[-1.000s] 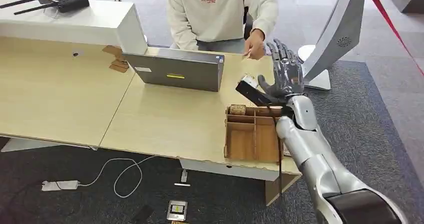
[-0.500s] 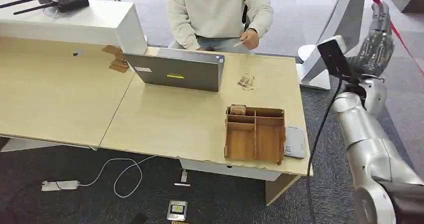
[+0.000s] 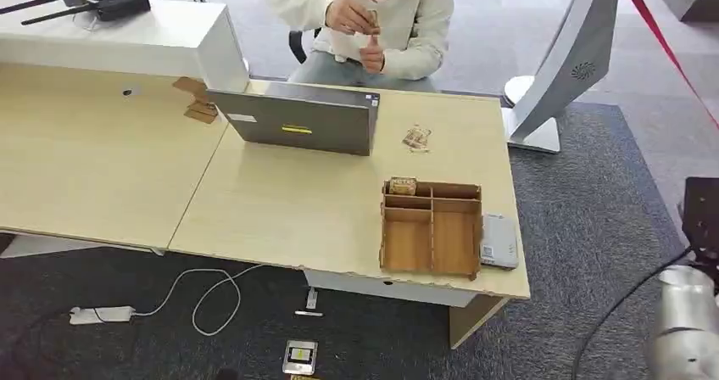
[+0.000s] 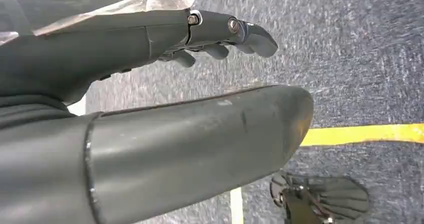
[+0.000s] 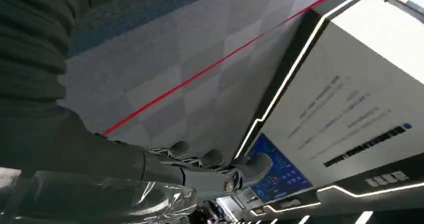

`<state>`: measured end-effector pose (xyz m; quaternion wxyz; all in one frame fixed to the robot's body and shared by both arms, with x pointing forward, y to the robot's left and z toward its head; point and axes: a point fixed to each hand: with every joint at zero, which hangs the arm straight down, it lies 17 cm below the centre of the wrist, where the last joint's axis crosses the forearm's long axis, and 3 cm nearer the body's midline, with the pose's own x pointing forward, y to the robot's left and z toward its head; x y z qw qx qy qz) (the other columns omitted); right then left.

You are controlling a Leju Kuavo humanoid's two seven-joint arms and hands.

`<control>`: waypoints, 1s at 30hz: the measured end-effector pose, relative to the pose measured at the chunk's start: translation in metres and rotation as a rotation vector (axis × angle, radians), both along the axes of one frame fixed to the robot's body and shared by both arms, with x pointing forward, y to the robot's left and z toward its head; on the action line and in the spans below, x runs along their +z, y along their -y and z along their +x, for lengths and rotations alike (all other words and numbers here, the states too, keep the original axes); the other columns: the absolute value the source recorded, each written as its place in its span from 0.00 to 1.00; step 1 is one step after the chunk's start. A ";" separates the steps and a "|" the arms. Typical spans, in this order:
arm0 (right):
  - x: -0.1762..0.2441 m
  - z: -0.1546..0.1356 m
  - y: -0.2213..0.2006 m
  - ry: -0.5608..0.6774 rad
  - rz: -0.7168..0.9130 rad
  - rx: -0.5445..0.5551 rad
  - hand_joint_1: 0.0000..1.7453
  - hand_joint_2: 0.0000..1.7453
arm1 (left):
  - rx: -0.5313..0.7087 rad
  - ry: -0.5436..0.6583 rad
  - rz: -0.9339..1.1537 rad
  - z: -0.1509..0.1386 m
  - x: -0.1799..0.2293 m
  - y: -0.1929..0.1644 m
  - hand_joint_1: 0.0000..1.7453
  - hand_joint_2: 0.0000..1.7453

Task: Pass the card to the sensor for recognition and then transmit it.

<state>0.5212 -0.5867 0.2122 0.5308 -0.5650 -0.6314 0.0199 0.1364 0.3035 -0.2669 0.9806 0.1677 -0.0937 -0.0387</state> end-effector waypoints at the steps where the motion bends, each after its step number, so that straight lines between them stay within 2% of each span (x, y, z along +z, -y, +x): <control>1: -0.013 -0.010 0.008 -0.020 0.013 -0.023 0.00 1.00 | 0.009 -0.001 -0.001 -0.002 0.000 0.000 0.00 0.00; 6: -0.073 -0.053 0.042 -0.152 0.052 -0.128 0.00 1.00 | 0.058 -0.008 -0.010 -0.006 -0.001 0.001 0.00 0.00; 10: -0.116 -0.082 0.053 -0.236 0.107 -0.184 0.00 1.00 | 0.090 -0.013 -0.022 -0.009 -0.002 0.004 0.00 0.00; 22: -0.231 -0.141 0.033 -0.493 0.329 -0.300 0.00 1.00 | 0.122 -0.003 -0.039 -0.007 -0.002 0.010 0.00 0.00; 30: -0.335 -0.232 0.008 -0.707 0.693 -0.448 0.00 1.00 | 0.106 0.003 -0.036 -0.006 -0.001 0.010 0.00 0.00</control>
